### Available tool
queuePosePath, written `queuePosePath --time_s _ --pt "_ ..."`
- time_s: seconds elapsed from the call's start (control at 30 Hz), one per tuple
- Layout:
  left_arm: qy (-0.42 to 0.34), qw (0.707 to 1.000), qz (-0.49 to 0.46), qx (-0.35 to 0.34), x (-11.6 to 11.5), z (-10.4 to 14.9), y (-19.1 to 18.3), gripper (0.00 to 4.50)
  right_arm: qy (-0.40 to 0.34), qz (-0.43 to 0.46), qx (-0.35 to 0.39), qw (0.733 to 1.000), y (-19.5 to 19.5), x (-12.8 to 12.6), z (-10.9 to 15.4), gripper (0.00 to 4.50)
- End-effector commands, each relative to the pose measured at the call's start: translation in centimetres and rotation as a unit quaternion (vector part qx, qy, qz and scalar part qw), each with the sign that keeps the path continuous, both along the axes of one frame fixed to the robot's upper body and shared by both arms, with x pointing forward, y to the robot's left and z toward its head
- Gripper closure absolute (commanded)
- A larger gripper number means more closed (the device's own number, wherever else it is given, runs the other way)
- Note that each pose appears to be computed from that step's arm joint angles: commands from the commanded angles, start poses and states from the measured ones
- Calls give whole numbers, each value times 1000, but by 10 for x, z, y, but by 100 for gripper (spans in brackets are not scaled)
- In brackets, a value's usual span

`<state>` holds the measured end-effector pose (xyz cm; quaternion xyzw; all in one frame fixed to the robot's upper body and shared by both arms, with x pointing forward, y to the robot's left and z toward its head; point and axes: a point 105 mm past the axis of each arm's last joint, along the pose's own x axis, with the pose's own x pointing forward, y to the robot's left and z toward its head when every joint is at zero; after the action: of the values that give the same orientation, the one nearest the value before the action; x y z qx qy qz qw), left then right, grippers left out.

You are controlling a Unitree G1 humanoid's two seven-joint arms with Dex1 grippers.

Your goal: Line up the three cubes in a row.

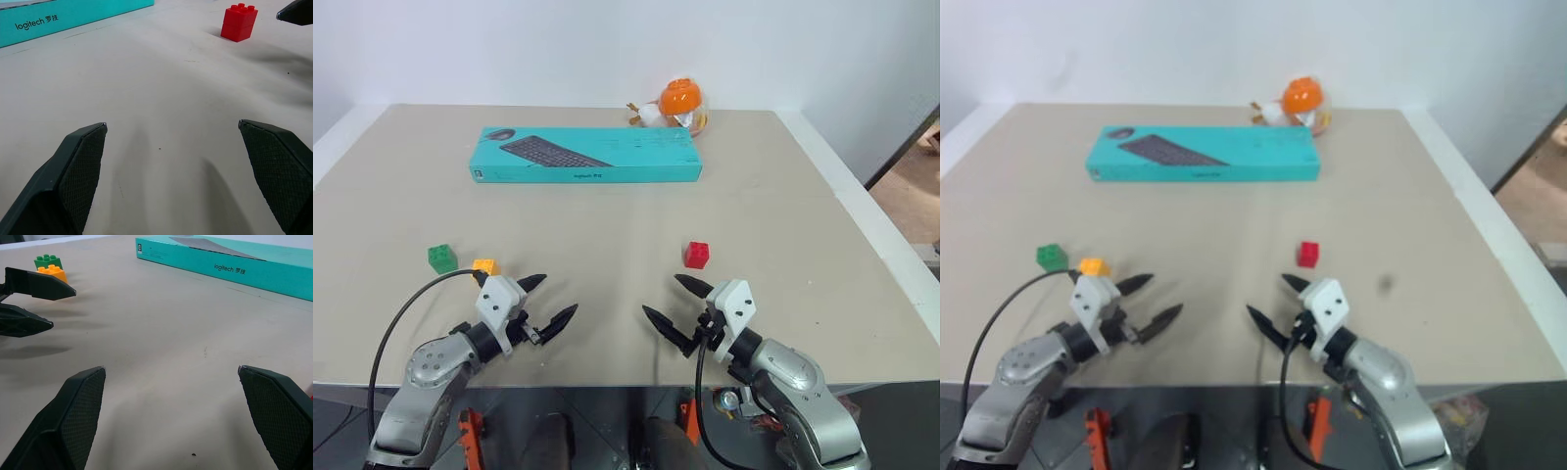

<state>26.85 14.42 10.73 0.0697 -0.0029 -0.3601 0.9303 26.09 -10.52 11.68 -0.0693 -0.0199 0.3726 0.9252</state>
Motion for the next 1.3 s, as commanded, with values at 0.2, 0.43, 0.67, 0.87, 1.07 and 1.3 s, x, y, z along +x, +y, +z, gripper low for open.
queuePosePath --time_s 0.2,0.43,0.67,0.87,1.07,1.3 --pt "-37 998 -59 -12 -10 17 -15 5 -15 9 0 1000 3 -4 5 0" --pt "-38 997 -63 -17 -9 17 -14 5 -16 8 1 1000 2 -4 6 0" --pt "-54 994 -98 -20 -12 22 -20 5 -35 -18 9 999 1 -2 14 0" --pt "-65 984 -164 -2 -17 25 -28 5 -68 -130 -1 989 -15 24 28 0" --pt "-53 976 -210 -1 -19 27 -34 5 -60 -246 17 967 -32 51 31 0" --pt "-47 969 -243 13 -23 26 -40 5 -28 -304 30 952 -45 65 19 0"
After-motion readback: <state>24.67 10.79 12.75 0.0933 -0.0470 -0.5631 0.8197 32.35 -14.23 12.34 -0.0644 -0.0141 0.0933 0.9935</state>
